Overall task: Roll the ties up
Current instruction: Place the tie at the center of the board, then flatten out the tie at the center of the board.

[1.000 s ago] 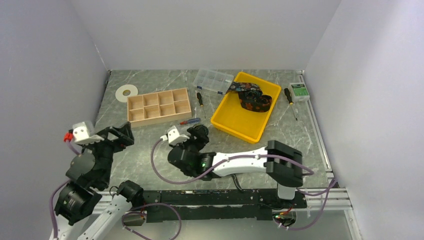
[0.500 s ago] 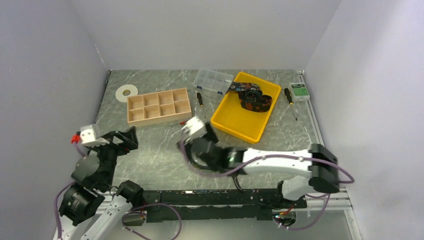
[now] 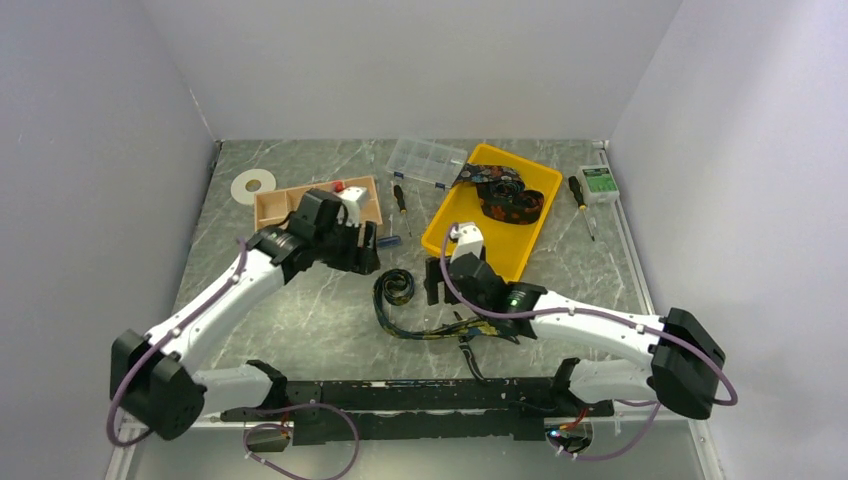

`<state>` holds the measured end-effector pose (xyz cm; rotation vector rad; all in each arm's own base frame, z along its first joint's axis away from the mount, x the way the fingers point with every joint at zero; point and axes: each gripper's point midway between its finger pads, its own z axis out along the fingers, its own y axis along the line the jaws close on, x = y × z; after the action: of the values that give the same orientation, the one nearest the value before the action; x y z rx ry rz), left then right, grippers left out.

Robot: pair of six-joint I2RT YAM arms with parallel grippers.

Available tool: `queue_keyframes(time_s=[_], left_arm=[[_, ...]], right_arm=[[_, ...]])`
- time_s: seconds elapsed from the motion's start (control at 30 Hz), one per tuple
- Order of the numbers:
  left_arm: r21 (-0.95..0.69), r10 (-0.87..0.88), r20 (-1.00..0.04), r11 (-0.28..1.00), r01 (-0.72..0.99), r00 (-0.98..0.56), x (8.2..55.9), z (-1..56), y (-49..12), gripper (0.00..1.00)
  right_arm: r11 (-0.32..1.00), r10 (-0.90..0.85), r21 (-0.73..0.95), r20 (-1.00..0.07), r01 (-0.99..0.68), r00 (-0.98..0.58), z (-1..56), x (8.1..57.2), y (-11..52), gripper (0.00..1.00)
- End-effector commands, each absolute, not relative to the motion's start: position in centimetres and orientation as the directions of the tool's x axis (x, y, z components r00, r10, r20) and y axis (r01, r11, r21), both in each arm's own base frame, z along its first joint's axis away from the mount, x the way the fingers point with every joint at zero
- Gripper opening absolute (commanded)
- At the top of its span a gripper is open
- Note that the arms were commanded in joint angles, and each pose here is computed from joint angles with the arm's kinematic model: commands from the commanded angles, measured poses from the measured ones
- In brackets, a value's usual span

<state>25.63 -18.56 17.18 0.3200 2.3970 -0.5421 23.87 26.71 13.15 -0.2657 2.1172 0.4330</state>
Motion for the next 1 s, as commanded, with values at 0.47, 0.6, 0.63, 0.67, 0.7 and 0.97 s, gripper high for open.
queue_keyframes(time_s=[0.47, 0.6, 0.63, 0.67, 0.7, 0.97], left_arm=[[-0.092, 0.185, -0.698, 0.935, 0.344, -0.691, 27.8, 16.8, -20.5, 0.79], [-0.199, -0.019, -0.776, 0.956, 0.216, -0.630, 26.1, 19.2, -18.0, 0.79], [-0.232, -0.075, -0.783, 0.956, 0.179, -0.617, 25.7, 19.5, -17.4, 0.79], [-0.257, -0.117, -0.792, 0.954, 0.153, -0.599, 25.3, 19.8, -16.8, 0.80], [-0.274, -0.150, -0.800, 0.953, 0.131, -0.581, 25.0, 19.9, -16.1, 0.80], [-0.333, -0.291, -0.786, 0.943, -0.023, -0.545, 22.4, 19.1, -12.3, 0.82]], right_arm=[[0.868, 0.146, 0.416, -0.738, -0.273, -0.659, 12.3, 20.0, 24.5, 0.89], [0.819, 0.391, 0.570, -0.639, -0.066, -0.662, 15.1, 19.1, 22.0, 0.95], [0.801, 0.433, 0.599, -0.596, -0.015, -0.676, 15.1, 18.6, 21.7, 0.98], [0.784, 0.468, 0.619, -0.551, 0.038, -0.691, 14.9, 18.1, 21.6, 0.99], [0.774, 0.493, 0.627, -0.507, 0.090, -0.707, 14.5, 17.7, 21.4, 1.00], [0.654, 0.680, 0.633, -0.249, 0.415, -0.690, 10.5, 15.2, 21.0, 1.00]])
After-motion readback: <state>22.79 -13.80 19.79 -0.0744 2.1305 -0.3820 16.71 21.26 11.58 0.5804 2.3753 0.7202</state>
